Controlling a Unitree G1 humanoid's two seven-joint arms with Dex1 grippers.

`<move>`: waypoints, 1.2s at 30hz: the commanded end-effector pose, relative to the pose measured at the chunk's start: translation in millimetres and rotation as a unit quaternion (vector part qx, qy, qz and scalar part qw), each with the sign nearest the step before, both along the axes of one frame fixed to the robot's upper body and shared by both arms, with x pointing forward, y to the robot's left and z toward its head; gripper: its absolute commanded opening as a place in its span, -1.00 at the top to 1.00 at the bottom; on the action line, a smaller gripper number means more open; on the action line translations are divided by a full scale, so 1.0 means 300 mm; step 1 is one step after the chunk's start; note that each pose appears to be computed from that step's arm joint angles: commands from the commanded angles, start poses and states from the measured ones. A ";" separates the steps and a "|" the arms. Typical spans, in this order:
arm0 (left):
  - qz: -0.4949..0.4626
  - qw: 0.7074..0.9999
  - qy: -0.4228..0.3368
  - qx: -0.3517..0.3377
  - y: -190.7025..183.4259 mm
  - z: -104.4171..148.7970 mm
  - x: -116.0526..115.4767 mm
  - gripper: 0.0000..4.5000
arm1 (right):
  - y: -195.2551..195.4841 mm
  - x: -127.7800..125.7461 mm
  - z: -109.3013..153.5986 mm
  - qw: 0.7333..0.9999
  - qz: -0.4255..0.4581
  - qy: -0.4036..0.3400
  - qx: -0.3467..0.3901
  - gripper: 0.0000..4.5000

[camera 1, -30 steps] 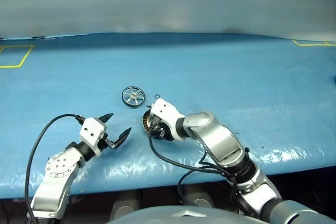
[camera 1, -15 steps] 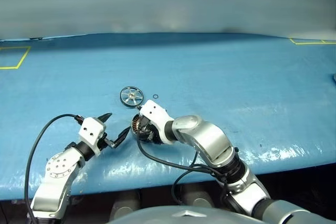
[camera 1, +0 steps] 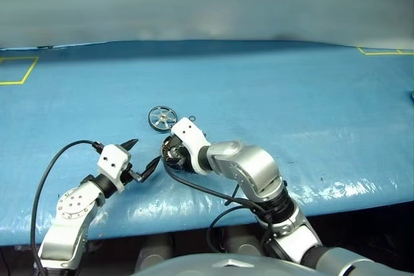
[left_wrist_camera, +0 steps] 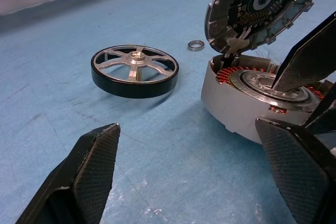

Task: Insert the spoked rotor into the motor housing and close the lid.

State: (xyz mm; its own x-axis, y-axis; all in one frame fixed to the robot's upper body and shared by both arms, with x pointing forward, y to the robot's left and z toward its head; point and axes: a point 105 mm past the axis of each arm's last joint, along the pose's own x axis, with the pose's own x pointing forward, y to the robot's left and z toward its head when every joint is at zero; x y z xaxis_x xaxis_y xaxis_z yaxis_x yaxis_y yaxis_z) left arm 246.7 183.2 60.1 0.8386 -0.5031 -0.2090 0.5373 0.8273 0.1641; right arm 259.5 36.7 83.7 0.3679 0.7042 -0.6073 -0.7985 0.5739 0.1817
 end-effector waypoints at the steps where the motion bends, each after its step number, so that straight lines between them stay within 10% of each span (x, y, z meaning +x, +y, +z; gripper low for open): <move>1: -0.004 1.000 -0.016 0.005 -0.004 0.025 0.002 -1.00 | 0.007 0.007 0.043 1.000 -0.009 -0.009 0.022 0.21; 8: -0.007 1.000 -0.015 0.005 -0.008 0.025 0.004 -1.00 | 0.016 0.000 0.079 0.999 -0.008 -0.024 0.028 -0.80; 23: -0.015 1.000 -0.007 0.005 -0.012 0.023 0.005 -1.00 | -0.057 -0.099 0.254 0.986 0.051 -0.050 0.152 -0.80; 36: -0.020 1.000 -0.006 0.009 -0.009 0.025 0.012 -1.00 | -0.436 0.001 0.166 0.993 -0.029 -0.091 -0.068 -0.80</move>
